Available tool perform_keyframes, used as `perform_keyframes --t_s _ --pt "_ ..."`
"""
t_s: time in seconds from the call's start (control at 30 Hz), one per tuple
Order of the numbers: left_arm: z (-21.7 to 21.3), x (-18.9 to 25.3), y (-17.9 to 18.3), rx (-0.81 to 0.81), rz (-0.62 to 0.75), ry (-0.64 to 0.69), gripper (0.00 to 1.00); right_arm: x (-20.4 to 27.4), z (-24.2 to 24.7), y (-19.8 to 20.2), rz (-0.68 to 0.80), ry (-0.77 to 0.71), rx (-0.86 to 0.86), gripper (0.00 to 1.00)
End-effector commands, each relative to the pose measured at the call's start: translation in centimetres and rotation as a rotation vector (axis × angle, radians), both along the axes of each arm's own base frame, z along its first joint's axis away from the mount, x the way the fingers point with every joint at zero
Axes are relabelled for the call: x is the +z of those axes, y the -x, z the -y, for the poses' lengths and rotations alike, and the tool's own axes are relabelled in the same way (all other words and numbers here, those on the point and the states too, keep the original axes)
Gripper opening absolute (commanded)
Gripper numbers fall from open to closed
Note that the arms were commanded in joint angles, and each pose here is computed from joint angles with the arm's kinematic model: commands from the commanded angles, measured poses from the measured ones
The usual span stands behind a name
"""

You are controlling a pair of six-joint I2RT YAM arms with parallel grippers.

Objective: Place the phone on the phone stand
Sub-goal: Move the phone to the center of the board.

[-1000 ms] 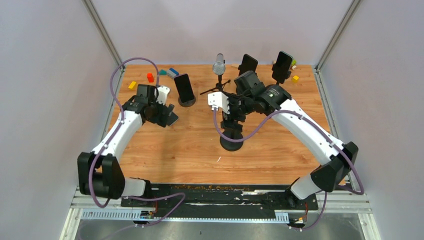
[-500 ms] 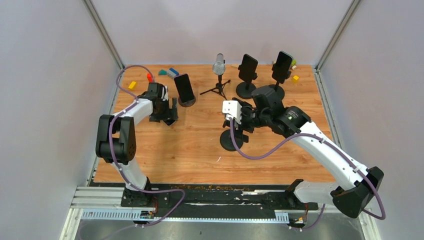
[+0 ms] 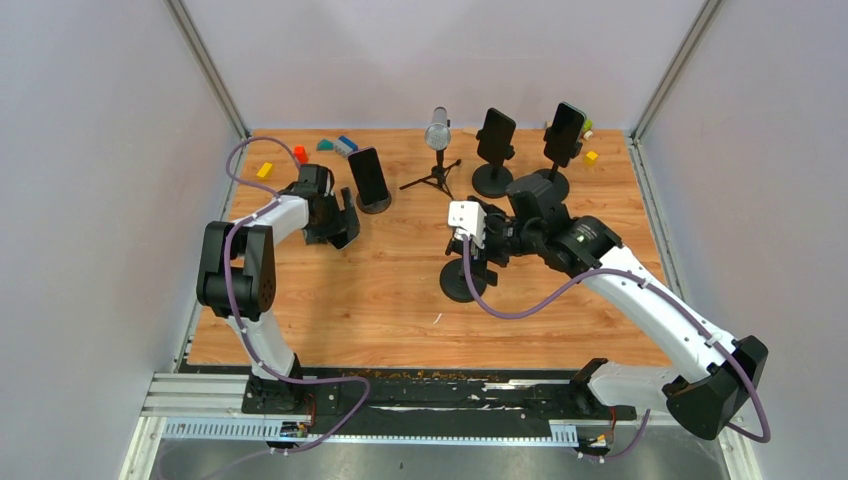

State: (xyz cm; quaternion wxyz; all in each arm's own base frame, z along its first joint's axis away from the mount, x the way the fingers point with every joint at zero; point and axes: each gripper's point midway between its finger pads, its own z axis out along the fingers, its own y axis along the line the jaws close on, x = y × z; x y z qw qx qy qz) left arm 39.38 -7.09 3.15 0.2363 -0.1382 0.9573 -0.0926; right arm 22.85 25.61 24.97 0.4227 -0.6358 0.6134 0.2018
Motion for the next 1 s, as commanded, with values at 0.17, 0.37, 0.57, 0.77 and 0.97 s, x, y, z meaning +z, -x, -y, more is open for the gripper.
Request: perform_keyframes --t_s 0.17,0.37,0.57,0.77,0.97 --pt "-0.9 0.7 -2.3 0.116 0.069 -0.016 1.0 0.0 -0.7 0.5 -0.012 -0.045 0.037 0.88" --pt "-1.6 0.1 -2.8 0.148 0.051 -0.048 1.0 -0.9 -0.8 0.6 -0.026 -0.037 0.044 0.88" --pt "-2.1 -0.8 -3.3 0.154 0.031 -0.086 1.0 -1.2 -0.8 0.8 -0.03 -0.035 0.049 0.88" --pt "-2.5 -1.5 -3.3 0.142 0.013 -0.116 1.0 -1.5 -0.7 0.8 -0.031 -0.032 0.05 0.88" --pt "-2.7 -2.7 -3.0 0.123 -0.017 -0.136 1.0 -1.8 -0.7 1.0 -0.035 -0.032 0.053 0.88"
